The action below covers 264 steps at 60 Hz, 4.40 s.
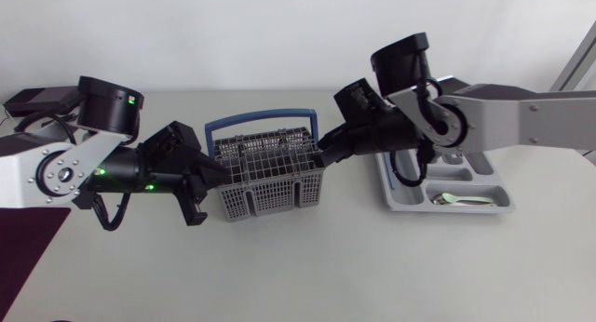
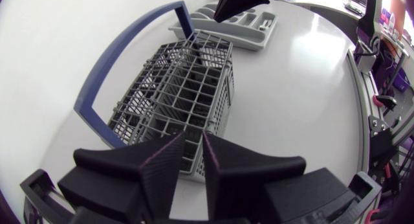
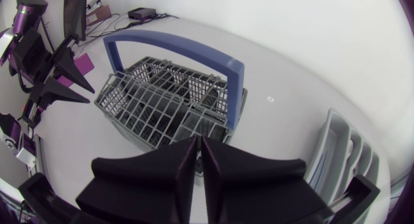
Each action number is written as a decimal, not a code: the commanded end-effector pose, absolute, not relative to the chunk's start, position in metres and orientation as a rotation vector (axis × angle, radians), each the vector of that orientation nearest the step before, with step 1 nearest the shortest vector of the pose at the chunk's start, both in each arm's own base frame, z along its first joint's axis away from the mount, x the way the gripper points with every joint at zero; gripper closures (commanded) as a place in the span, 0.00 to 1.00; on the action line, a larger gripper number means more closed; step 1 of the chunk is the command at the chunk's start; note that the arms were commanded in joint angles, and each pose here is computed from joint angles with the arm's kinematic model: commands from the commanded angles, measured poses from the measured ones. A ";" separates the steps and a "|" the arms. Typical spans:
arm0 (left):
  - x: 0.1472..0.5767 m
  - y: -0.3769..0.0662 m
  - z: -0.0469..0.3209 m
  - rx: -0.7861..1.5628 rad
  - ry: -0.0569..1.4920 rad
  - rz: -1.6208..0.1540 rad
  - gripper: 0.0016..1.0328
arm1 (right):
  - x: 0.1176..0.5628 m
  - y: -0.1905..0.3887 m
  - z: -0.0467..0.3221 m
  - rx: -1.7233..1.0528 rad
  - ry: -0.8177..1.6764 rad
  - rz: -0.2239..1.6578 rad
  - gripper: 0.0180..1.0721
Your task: Unload the cutlery basket into the drawer organizer.
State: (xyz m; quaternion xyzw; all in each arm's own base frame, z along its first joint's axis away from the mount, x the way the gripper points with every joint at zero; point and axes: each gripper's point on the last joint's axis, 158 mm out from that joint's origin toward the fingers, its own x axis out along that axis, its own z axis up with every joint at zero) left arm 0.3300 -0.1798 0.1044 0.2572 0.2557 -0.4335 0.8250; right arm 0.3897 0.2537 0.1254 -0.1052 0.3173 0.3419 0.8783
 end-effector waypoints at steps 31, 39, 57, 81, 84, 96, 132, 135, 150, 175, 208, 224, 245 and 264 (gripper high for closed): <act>0.368 -0.169 0.078 0.488 0.584 -0.866 0.90 | 0.378 0.277 0.052 -0.263 0.838 0.703 0.94; 0.381 -0.161 0.073 0.486 0.591 -0.844 0.90 | 0.364 0.280 0.048 -0.280 0.863 0.703 0.94; 0.387 -0.157 0.068 0.481 0.600 -0.836 0.90 | 0.359 0.277 0.040 -0.319 0.878 0.666 0.94; 0.382 -0.161 0.073 0.481 0.591 -0.843 0.90 | 0.395 0.255 0.051 -0.312 0.839 0.598 0.94; 0.381 -0.161 0.073 0.479 0.593 -0.842 0.90 | 0.391 0.257 0.051 -0.314 0.842 0.606 0.94; 0.378 -0.160 0.086 0.479 0.572 -0.837 0.90 | 0.376 0.264 0.079 -0.316 0.776 0.638 0.94; 0.342 -0.130 0.183 0.416 0.382 -0.720 0.78 | 0.346 0.212 0.173 -0.344 0.514 0.575 0.94; 0.341 -0.122 0.187 0.407 0.372 -0.700 0.77 | 0.350 0.199 0.173 -0.345 0.509 0.546 0.94; 0.334 -0.081 0.199 0.336 0.314 -0.572 0.49 | 0.354 0.127 0.164 -0.352 0.478 0.396 0.42; 0.322 -0.059 0.218 0.246 0.248 -0.471 0.04 | 0.338 0.072 0.159 -0.385 0.440 0.290 0.04; 0.288 -0.050 0.230 0.225 0.118 -0.391 0.04 | 0.307 0.028 0.183 -0.442 0.301 0.125 0.04; 0.287 -0.027 0.237 0.097 0.015 -0.290 0.04 | 0.298 0.009 0.180 -0.432 0.256 0.056 0.04; 0.267 -0.030 0.247 0.052 -0.117 -0.279 0.04 | 0.286 -0.003 0.193 -0.455 0.152 -0.012 0.04; 0.255 -0.020 0.249 0.045 -0.197 -0.218 0.04 | 0.274 -0.006 0.200 -0.459 0.063 -0.045 0.04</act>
